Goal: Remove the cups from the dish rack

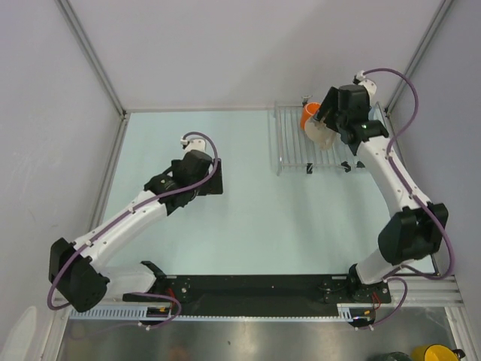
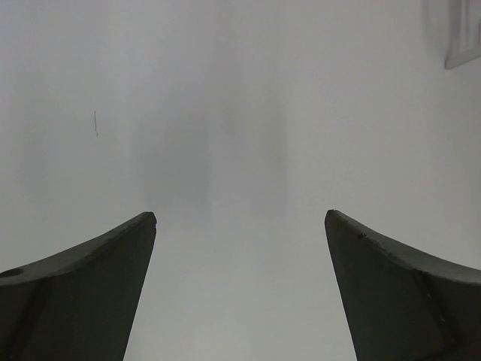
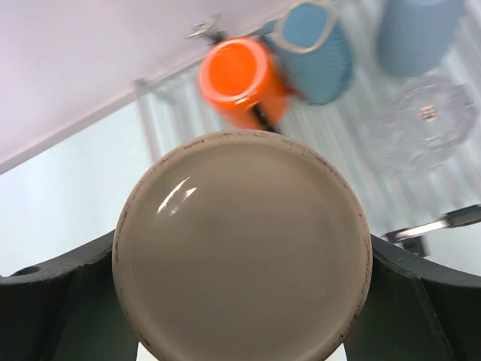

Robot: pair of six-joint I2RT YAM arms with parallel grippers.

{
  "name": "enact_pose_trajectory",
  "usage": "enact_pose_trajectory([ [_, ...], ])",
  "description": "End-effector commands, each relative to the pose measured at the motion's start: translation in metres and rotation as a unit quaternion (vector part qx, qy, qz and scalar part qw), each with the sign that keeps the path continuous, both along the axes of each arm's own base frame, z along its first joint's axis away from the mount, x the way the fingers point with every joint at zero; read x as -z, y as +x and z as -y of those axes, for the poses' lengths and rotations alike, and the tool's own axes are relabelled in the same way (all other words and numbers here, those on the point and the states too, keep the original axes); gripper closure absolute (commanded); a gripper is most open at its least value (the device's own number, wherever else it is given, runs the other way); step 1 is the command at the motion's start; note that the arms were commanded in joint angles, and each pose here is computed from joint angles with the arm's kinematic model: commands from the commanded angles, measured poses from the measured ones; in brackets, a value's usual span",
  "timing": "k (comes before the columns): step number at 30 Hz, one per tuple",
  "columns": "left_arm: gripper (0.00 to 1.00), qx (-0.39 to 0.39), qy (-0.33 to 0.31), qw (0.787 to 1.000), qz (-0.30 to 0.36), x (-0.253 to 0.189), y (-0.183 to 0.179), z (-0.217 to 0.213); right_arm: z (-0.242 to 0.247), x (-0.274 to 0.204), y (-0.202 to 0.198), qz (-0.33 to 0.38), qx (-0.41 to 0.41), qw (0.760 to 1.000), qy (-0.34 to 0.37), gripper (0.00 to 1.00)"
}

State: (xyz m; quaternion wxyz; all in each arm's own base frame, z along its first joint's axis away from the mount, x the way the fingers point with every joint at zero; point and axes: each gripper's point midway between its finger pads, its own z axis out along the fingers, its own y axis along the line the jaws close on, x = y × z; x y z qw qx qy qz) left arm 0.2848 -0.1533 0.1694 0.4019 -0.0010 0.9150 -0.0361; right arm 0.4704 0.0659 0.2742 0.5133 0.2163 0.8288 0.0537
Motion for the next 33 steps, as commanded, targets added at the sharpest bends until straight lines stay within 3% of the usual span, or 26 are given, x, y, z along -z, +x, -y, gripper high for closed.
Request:
enact_pose_trajectory([
  [1, 0.0, 0.013, -0.084, 0.994, 0.062, -0.05, 0.003, 0.018, -0.052, -0.102, -0.032, 0.147, -0.11, 0.975, 0.125, 1.0],
  [4, 0.0, 0.041, -0.148, 0.984, 0.091, -0.066, -0.003, 0.032, -0.071, -0.11, -0.059, 0.169, -0.155, 0.962, 0.148, 1.0],
  [8, 0.0, 0.08, -0.251, 0.953, 0.151, -0.099, -0.009, 0.054, -0.106, -0.111, -0.1, 0.181, -0.232, 0.935, 0.198, 1.0],
  [18, 0.0, 0.135, -0.38, 0.893, 0.199, -0.122, -0.024, 0.081, -0.146, -0.105, -0.164, 0.205, -0.341, 0.865, 0.306, 1.0],
  [23, 0.0, 0.201, -0.454, 0.835, 0.235, -0.139, -0.045, 0.097, -0.156, -0.098, -0.181, 0.22, -0.37, 0.829, 0.357, 1.0],
  [33, 0.0, 0.246, -0.481, 0.81, 0.23, -0.146, -0.056, 0.11, -0.19, -0.091, -0.19, 0.212, -0.402, 0.807, 0.378, 1.0],
])
